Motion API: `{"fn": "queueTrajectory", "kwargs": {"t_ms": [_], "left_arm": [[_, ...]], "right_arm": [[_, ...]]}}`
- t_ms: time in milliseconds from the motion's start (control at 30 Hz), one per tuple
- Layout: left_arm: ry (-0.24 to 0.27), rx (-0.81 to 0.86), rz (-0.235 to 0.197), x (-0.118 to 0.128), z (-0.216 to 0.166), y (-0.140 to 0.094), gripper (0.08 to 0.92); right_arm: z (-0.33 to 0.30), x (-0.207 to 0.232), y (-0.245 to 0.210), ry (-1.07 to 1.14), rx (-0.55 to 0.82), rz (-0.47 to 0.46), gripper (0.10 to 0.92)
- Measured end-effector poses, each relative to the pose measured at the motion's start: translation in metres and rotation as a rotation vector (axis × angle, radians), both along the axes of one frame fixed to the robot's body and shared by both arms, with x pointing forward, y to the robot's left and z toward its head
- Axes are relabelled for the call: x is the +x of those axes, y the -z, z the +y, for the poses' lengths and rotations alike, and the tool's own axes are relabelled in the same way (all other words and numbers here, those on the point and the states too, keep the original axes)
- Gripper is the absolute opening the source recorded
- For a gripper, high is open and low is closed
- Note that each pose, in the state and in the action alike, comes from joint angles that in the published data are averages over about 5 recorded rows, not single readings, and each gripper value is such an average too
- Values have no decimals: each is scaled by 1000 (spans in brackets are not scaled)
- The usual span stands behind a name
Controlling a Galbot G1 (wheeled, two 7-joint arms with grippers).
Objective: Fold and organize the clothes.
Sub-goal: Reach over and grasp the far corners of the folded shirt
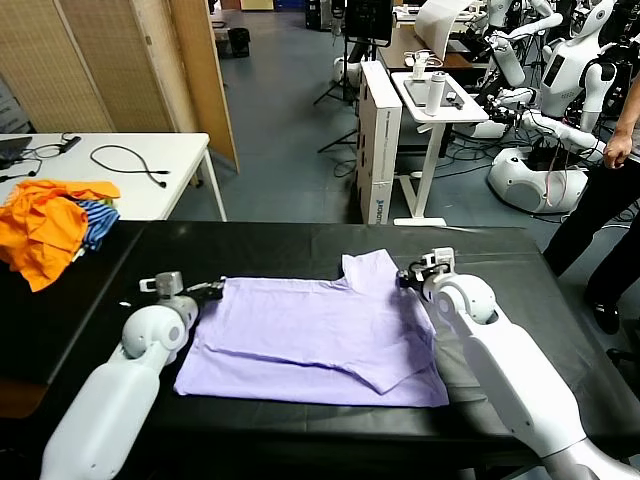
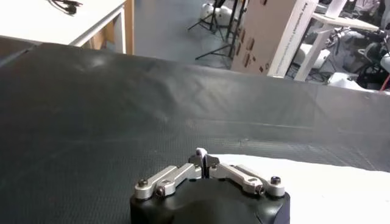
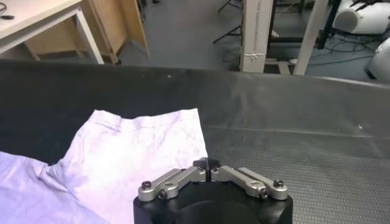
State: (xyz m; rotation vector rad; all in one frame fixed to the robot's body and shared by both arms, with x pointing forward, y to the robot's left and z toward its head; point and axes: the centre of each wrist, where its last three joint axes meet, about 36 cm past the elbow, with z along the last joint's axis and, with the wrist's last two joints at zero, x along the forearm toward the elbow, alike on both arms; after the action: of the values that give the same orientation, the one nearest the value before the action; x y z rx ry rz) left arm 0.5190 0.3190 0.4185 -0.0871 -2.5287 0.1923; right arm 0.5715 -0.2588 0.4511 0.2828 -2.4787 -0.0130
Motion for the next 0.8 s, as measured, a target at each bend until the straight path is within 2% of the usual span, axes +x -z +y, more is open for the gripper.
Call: {"fn": "queueTrajectory", "kwargs": {"t_ms": [67, 133, 300, 400, 500, 567, 700, 800], "left_arm": [[-1, -1, 0, 0, 0, 0, 153], [-1, -1, 1, 0, 0, 1, 151], [0, 0, 4, 0, -2, 4, 151], [1, 0, 5, 0, -2, 4, 151], [2, 1, 6, 0, -2, 4, 151], [2, 1, 6, -1, -2, 4, 151], [2, 3, 7, -1, -1, 4, 151], [2, 4, 8, -1, -1, 4, 151]], "right_arm": [[0, 0, -2, -2, -7, -8, 183], [0, 1, -3, -6, -15, -13, 272], [3, 6, 2, -15, -20, -3, 592], [4, 7, 7, -18, -19, 8, 749], [5, 7, 10, -19, -18, 15, 798], [4, 6, 11, -18, -19, 18, 735], [2, 6, 13, -15, -19, 22, 537], [2, 6, 14, -18, -17, 24, 331]]}}
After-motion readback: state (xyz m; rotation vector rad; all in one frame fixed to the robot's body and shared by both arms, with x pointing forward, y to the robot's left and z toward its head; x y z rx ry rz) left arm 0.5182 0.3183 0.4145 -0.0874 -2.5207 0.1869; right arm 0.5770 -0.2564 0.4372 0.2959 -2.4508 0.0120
